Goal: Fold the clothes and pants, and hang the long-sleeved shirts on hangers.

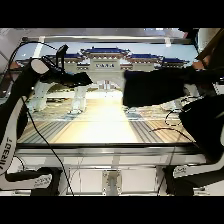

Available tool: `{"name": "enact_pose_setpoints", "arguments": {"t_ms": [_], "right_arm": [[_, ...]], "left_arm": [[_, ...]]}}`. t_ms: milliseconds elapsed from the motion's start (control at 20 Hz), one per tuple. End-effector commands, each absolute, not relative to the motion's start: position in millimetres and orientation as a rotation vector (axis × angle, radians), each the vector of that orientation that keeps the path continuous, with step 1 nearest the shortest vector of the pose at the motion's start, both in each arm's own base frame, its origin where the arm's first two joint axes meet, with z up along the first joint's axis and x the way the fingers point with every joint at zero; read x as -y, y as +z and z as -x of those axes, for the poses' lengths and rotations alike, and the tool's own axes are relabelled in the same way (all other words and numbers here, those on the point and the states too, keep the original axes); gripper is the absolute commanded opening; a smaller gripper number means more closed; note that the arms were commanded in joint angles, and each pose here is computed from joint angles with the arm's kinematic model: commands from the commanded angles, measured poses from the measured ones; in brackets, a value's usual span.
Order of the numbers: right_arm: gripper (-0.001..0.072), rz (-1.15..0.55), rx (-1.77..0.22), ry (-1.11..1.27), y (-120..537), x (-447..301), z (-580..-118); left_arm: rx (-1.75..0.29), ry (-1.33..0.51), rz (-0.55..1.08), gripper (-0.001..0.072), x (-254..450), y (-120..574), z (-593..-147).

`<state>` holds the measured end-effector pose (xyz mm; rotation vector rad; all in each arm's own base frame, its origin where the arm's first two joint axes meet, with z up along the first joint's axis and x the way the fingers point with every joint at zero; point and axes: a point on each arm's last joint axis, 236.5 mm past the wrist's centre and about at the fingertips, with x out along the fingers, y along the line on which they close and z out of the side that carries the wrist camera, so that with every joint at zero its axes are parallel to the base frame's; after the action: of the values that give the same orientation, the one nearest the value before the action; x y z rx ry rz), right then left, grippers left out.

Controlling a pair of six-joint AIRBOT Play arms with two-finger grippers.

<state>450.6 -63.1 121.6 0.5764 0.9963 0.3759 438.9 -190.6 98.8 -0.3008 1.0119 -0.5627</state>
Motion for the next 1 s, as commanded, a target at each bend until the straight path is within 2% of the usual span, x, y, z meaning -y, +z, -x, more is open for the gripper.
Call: {"name": "enact_pose_setpoints", "arguments": {"t_ms": [0, 200, 450, 750, 800, 850, 900, 950], "right_arm": [[0.0061, -0.561, -0.945, 0.162, 180.2, 133.9, -392.2], [0.0061, -0.64, -0.799, -0.185, 220.3, 230.6, -312.9], [0.006, -0.764, -0.941, -0.704, 183.2, 310.7, -174.2], [0.0062, -0.978, -1.166, -0.749, 74.2, 291.4, -125.0], [0.0113, -1.014, -1.205, -0.732, 58.4, 281.2, -121.4], [0.0305, -1.034, -1.237, -0.727, 49.2, 274.5, -116.9], [0.0541, -1.046, -1.269, -0.727, 47.6, 269.2, -111.3], [0.0592, -1.05, -1.279, -0.736, 53.3, 268.2, -108.7]], "left_arm": [[-0.969, -0.574, 0.291, 0.0629, 189.6, 121.3, -431.6], [-0.951, -0.579, 0.287, 0.0629, 189.4, 130.6, -428.5], [-0.953, -0.58, 0.287, 0.0629, 189.6, 130.3, -428.1], [-0.955, -0.582, 0.287, 0.0629, 190.2, 130.1, -427.5], [-0.958, -0.583, 0.286, 0.0629, 190.3, 129.8, -426.8], [-0.964, -0.585, 0.285, 0.0629, 190.5, 129.1, -425.5], [-0.972, -0.588, 0.284, 0.0629, 190.7, 128.2, -423.7], [-0.982, -0.592, 0.281, 0.0629, 191.0, 127.0, -421.4]]}}
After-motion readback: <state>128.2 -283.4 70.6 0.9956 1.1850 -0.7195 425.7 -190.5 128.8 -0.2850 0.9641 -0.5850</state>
